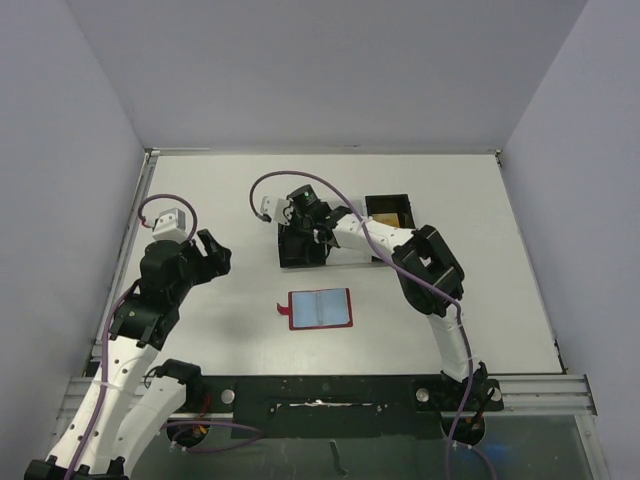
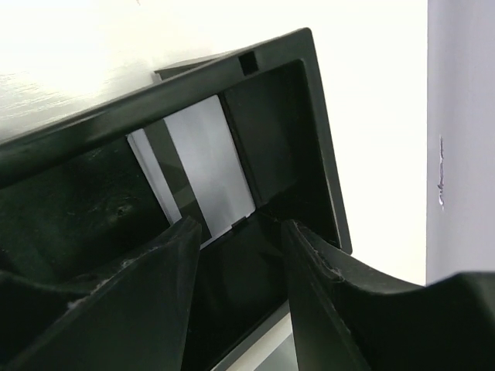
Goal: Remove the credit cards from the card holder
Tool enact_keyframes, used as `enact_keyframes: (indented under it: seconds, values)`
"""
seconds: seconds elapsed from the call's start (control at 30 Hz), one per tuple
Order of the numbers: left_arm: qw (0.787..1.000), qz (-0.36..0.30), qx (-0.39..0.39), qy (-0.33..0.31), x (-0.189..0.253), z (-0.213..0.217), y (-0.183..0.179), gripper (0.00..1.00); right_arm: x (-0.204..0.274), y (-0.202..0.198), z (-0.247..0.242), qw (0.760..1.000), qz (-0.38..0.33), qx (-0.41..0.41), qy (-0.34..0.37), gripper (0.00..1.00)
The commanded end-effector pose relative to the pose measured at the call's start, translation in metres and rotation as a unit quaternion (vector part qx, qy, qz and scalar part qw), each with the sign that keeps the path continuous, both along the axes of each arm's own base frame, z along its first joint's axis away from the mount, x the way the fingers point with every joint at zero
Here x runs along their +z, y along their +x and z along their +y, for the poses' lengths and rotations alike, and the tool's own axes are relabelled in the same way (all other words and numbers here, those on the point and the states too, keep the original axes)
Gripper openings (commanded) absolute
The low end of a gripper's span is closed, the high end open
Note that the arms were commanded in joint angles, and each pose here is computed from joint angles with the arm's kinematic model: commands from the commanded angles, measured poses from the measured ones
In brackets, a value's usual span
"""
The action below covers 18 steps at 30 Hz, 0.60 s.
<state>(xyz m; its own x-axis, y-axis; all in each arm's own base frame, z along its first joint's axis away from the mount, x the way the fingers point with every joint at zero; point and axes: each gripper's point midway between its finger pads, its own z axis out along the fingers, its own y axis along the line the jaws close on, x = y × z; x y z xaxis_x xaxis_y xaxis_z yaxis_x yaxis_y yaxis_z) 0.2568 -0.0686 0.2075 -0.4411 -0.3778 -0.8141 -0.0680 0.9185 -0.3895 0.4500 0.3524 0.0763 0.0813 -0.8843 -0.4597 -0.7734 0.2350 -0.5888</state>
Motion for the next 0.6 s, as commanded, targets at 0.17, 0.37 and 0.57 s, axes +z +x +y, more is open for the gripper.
enact_keyframes:
  seconds: [0.17, 0.37, 0.57]
  values:
    - [0.999, -0.033, -0.011, -0.002, 0.017, -0.003, 0.009, 0.70, 0.069, 0.015, 0.013, 0.990, -0.038, -0.061, 0.118, 0.48]
    - [0.999, -0.031, -0.011, -0.001, 0.015, -0.003, 0.010, 0.70, 0.116, 0.003, 0.001, 0.967, -0.056, -0.111, 0.222, 0.50]
    - [1.000, -0.027, -0.016, -0.001, 0.012, -0.005, 0.013, 0.71, 0.138, -0.017, -0.037, 0.939, -0.072, -0.181, 0.282, 0.53]
